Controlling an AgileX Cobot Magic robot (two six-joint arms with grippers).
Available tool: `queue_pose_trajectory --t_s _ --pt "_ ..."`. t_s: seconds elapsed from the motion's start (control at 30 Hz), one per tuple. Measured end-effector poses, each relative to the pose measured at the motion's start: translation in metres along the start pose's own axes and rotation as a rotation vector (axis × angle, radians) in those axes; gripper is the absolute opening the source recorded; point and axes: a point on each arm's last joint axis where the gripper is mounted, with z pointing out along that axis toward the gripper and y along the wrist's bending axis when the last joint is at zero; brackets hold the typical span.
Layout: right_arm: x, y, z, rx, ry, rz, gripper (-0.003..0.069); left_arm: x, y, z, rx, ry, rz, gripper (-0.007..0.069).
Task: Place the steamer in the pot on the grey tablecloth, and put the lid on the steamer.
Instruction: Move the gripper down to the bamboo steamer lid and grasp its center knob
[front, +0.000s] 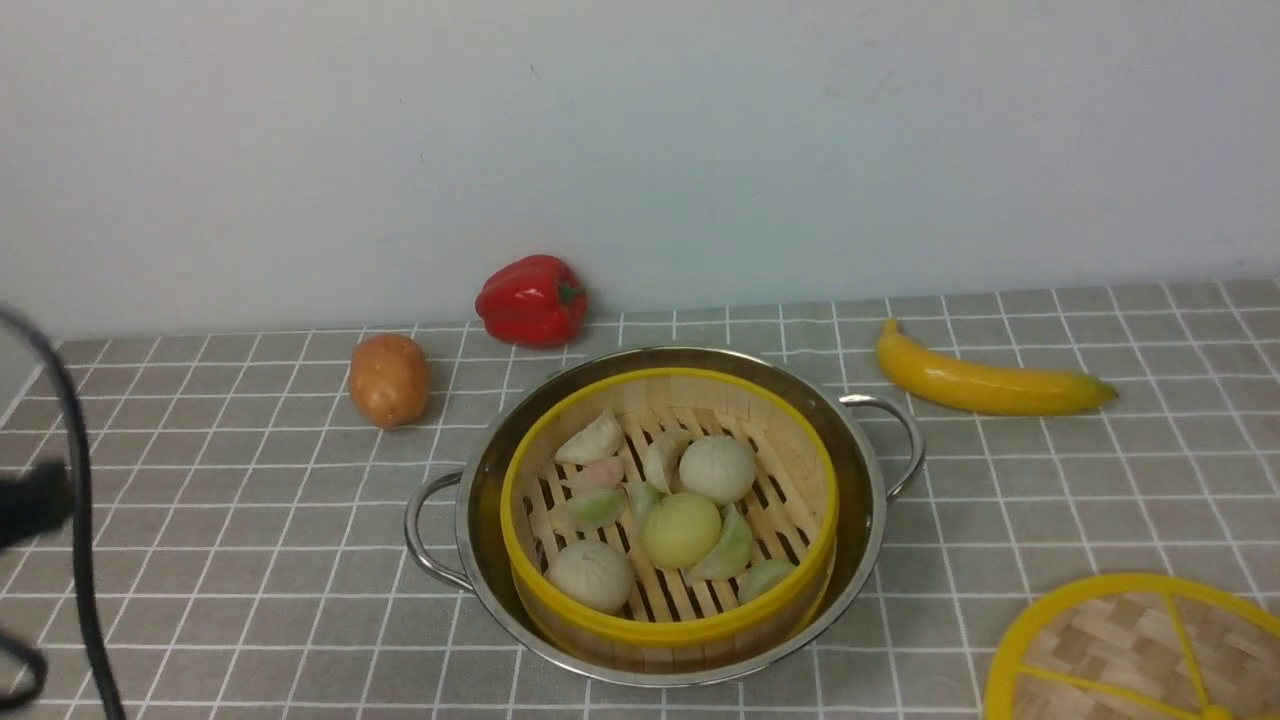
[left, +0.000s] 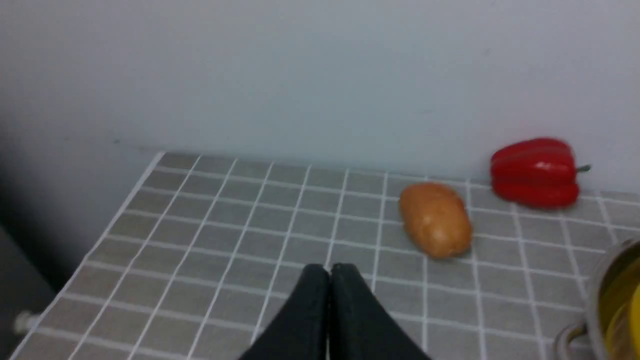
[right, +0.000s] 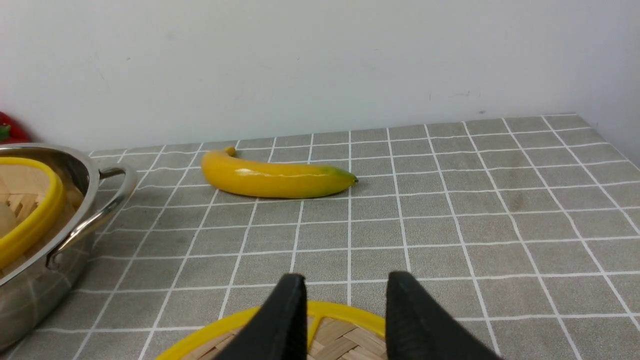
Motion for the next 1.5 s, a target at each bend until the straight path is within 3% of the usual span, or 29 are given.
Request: queue_pose_trajectory --t_s 0.1,0.33,0.6,1.5 --pt "0.000 0.000 0.000 0.000 0.000 0.000 0.0245 0.056 0.004 -0.020 -0.024 -0.035 0.014 0.0011" --pt "0.000 0.000 0.000 0.000 0.000 0.000 0.0245 0.112 0.005 -0.033 -0.026 -0.073 0.022 0.0020" --pt "0.000 0.000 0.000 0.000 0.000 0.000 0.0245 0.122 0.005 -0.043 -0.034 -0.079 0.094 0.0038" --pt "0.000 0.000 0.000 0.000 0.000 0.000 0.0245 0.125 0.005 -0.044 -0.035 -0.059 0.106 0.0086"
